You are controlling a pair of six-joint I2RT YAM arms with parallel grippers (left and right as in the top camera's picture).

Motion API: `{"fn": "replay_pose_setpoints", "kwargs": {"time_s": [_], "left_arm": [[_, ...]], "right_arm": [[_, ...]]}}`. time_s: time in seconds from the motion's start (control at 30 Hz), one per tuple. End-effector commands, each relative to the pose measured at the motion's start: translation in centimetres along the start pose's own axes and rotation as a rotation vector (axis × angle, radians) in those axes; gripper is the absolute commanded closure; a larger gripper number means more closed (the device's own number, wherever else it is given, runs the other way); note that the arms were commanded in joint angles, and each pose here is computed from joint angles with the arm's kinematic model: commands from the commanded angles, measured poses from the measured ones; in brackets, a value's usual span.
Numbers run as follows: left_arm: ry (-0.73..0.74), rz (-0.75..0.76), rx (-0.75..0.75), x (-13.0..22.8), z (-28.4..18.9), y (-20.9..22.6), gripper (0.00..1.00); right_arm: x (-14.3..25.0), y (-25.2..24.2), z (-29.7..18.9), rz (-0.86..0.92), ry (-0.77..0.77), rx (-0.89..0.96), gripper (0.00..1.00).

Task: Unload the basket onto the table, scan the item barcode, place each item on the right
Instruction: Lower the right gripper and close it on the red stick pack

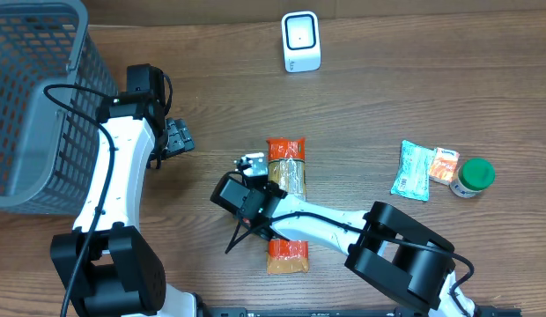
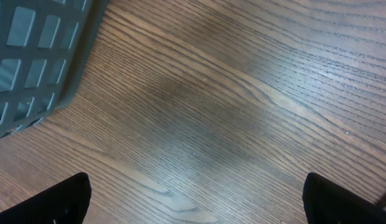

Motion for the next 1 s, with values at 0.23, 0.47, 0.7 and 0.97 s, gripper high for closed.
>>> {"fn": "replay_pose_setpoints", "kwargs": {"time_s": [0.23,0.47,0.7,0.97], "left_arm": [[-0.038,0.015,0.003,-0.7,-1.1,0.2,0.0],[-0.038,0.016,0.003,-0.7,-1.1,0.2,0.0],[-0.039,0.016,0.003,-0.7,-1.1,0.2,0.0],[-0.039,0.016,0.003,-0.7,-1.1,0.2,0.0]], "right_arm": [[-6.1,0.6,-9.6,-0.448,-0.085,-0.095,0.96],[-3.9,-1.9,-10.1,-0.705,0.161,-0.275,0.96],[-3.8,-7.4,-9.7,-0.769,0.332,-0.3,0.96],[-3.7,-8.0,-10.7,-0.749,0.394,-0.529,0.96]]}}
Point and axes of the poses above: each gripper's point midway between its finger pads, its own z axis out along the fingers, its own y axis along the line the jaws close on, x = y × z, the point moved 1 cm from there along -z, back along the fingers, and after that the axes turned 6 degrees about z, right-handed, at the moved point
